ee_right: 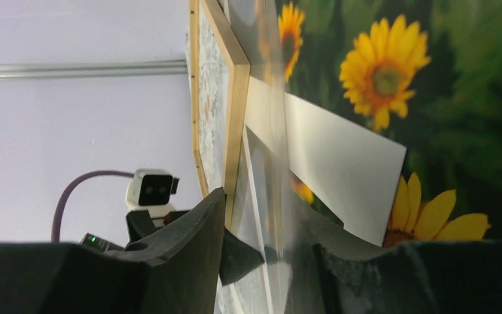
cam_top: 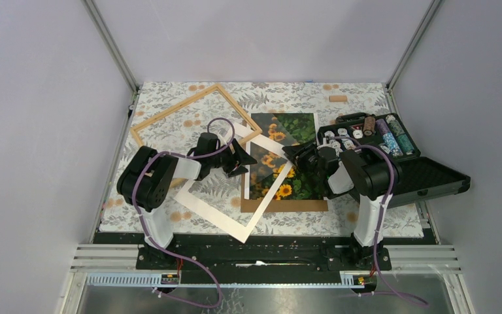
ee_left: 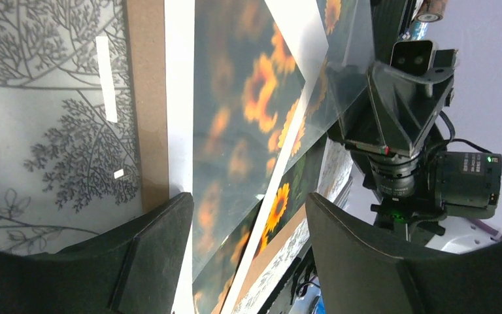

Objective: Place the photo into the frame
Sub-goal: Pick up the photo frame item at the center of the board.

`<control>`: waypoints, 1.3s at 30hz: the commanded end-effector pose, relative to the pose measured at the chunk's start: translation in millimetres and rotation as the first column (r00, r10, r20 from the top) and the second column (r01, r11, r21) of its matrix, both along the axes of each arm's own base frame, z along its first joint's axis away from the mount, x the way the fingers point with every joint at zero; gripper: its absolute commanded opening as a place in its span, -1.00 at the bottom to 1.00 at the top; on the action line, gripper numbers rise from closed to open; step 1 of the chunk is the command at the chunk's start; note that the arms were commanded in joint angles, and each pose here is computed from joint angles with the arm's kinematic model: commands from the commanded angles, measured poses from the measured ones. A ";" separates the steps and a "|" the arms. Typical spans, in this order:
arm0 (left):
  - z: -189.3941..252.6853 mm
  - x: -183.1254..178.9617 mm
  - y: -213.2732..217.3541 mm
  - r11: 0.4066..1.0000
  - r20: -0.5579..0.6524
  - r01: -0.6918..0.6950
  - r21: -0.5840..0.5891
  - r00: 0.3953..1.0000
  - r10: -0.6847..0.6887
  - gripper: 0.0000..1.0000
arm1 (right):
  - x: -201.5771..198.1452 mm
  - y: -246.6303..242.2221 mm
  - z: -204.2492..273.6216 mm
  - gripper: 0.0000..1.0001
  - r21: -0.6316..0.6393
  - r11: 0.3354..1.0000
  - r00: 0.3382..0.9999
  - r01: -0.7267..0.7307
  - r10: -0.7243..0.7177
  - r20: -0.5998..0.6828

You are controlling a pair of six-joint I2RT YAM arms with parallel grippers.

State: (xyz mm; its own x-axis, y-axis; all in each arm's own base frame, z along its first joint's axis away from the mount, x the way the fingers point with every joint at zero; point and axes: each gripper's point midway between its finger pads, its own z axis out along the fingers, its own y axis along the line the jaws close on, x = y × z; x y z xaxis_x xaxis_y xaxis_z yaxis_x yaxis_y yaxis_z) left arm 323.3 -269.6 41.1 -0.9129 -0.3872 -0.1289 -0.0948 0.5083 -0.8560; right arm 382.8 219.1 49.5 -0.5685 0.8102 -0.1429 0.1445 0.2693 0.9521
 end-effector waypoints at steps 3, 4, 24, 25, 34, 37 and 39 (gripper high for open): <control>-23.9 -42.3 19.4 0.986 -0.096 0.074 0.149 0.994 -0.060 0.52 | 24.5 -8.8 24.2 -0.25 -0.030 0.994 0.976 0.105 -0.098 0.195; -10.6 -39.3 16.6 0.986 -0.070 0.089 0.139 0.994 -0.080 0.53 | 25.6 -10.6 25.9 -0.34 -0.033 0.993 0.971 0.116 -0.106 0.212; 113.0 52.3 158.5 0.890 0.219 -0.279 0.361 0.953 0.211 0.87 | 4.1 -89.5 130.5 -1.00 -0.574 0.775 0.958 0.264 -0.140 0.251; 106.4 53.9 159.8 0.885 0.207 -0.264 0.383 0.958 0.196 0.86 | 2.0 -91.9 145.4 -1.00 -0.597 0.759 0.956 0.262 -0.118 0.269; 32.3 63.7 160.3 0.631 0.101 -0.054 0.774 0.994 -0.038 0.73 | -21.8 -77.7 298.8 -1.00 -0.711 0.677 0.889 0.190 0.189 0.418; 19.4 69.7 163.5 0.517 0.078 -0.013 0.856 0.992 -0.104 0.68 | -32.5 -64.2 322.8 -1.00 -0.709 0.691 0.853 0.139 0.280 0.440; 14.5 73.3 162.9 0.480 0.071 0.006 0.877 0.987 -0.142 0.56 | -37.1 -62.3 328.4 -1.00 -0.711 0.691 0.841 0.132 0.302 0.449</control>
State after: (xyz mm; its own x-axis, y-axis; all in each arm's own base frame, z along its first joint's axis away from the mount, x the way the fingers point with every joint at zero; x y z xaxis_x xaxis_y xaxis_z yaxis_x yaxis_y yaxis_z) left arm 378.7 -128.6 47.6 -0.9076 -0.1028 -0.4070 -0.0313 0.9834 -0.1786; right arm 367.6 151.2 369.2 -0.2621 0.4030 -0.8769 -0.2451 0.8511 0.4644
